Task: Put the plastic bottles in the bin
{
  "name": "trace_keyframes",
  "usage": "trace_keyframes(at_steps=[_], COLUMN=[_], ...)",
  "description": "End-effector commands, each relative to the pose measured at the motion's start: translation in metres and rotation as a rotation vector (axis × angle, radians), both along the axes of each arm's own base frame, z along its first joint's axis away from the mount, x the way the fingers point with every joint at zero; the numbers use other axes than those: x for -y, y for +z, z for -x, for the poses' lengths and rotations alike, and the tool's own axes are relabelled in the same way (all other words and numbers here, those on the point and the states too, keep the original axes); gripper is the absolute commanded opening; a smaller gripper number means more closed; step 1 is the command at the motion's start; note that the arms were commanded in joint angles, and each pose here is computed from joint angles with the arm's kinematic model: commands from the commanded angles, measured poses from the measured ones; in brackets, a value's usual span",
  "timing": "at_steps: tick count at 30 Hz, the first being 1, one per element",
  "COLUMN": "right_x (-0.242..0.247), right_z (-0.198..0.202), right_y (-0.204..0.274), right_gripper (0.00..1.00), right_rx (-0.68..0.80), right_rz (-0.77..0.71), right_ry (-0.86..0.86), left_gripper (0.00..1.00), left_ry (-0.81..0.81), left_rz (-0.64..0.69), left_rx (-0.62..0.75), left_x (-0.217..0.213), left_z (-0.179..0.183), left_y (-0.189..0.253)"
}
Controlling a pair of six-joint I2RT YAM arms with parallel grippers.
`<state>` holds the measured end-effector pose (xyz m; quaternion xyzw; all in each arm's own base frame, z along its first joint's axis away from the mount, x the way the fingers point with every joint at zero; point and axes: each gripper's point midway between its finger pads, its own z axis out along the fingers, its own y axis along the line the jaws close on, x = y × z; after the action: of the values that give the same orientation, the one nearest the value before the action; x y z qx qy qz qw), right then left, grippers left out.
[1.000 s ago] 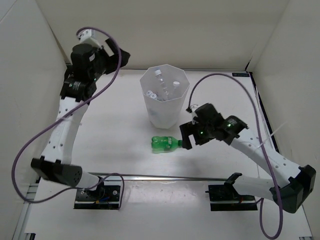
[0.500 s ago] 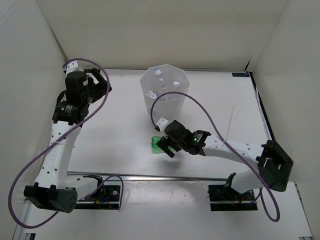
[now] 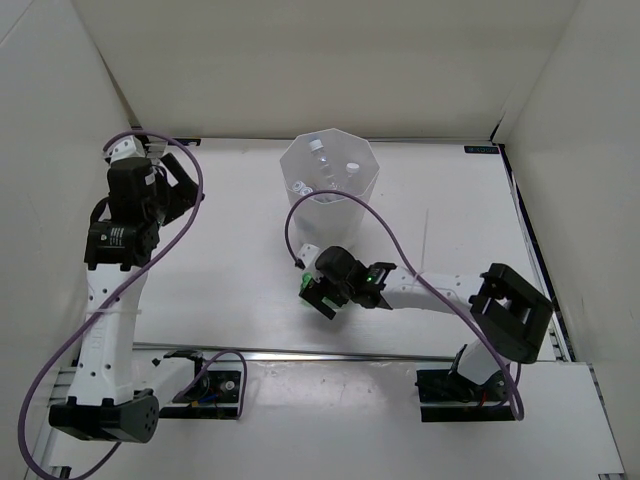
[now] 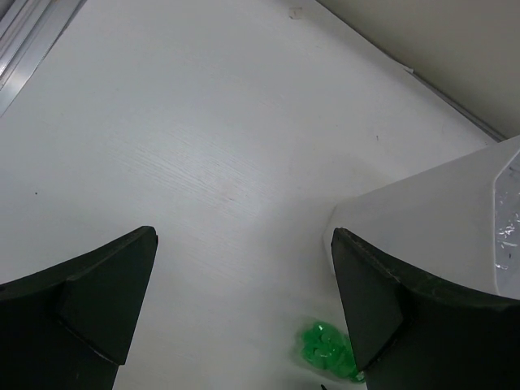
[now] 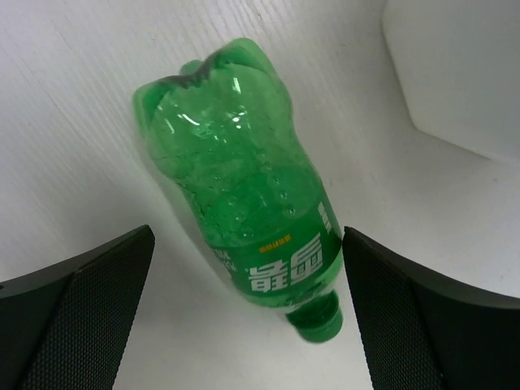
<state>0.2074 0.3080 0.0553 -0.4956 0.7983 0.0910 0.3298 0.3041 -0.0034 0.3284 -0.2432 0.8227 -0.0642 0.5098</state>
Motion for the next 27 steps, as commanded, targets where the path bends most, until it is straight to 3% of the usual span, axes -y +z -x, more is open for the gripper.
trace_keyframes(at_steps=[1, 8, 12, 13, 14, 18, 21, 22, 23, 27], right_x=[-0.024, -0.027, -0.030, -0.031, -0.029, -0.022, -0.023, -0.025, -0.039, -0.062], right_z=[-0.005, 0.009, 0.018, 0.020, 0.021, 0.026, 0.026, 0.024, 0.019, 0.019], right_y=[0.012, 0.000, 0.000, 0.000, -0.002, -0.006, 0.011, 0.019, 0.038, 0.092], right_gripper=[1.00, 0.95, 0.82, 0.67, 0.61, 0.56, 0.54, 0.51, 0.38, 0.29], right_rx=[-0.007, -0.117, -0.174, -0.186, -0.192, -0.221, -0.238, -0.238, -0.234, -0.202], right_rz=[-0.085, -0.071, -0.074, -0.081, -0.070, -0.044, -0.027, -0.027, -0.063, -0.154], right_ry=[-0.004, -0.018, -0.011, -0.011, -0.012, -0.033, -0.045, -0.045, -0.042, 0.039], left_gripper=[1.00, 1.00, 1.00, 1.00, 1.00, 1.00, 1.00, 1.00, 1.00, 1.00], left_ry=[-0.025, -0.041, -0.032, -0.032, -0.020, -0.019, -0.015, -0.015, -0.006, 0.004], left_rz=[-0.008, -0.010, -0.013, -0.006, -0.006, 0.006, 0.015, 0.015, 0.016, 0.016], left_rx=[-0.029, -0.044, -0.048, -0.058, -0.058, -0.068, -0.067, -0.058, -0.067, -0.067], left_x=[-0.002, -0.006, -0.011, -0.012, -0.016, -0.018, -0.020, -0.020, -0.023, -0.026], left_z=[0.005, 0.005, 0.007, 0.008, 0.008, 0.010, 0.010, 0.009, 0.007, 0.004], left_y=[-0.003, -0.005, -0.008, -0.012, -0.012, -0.018, -0.018, -0.016, -0.018, -0.019])
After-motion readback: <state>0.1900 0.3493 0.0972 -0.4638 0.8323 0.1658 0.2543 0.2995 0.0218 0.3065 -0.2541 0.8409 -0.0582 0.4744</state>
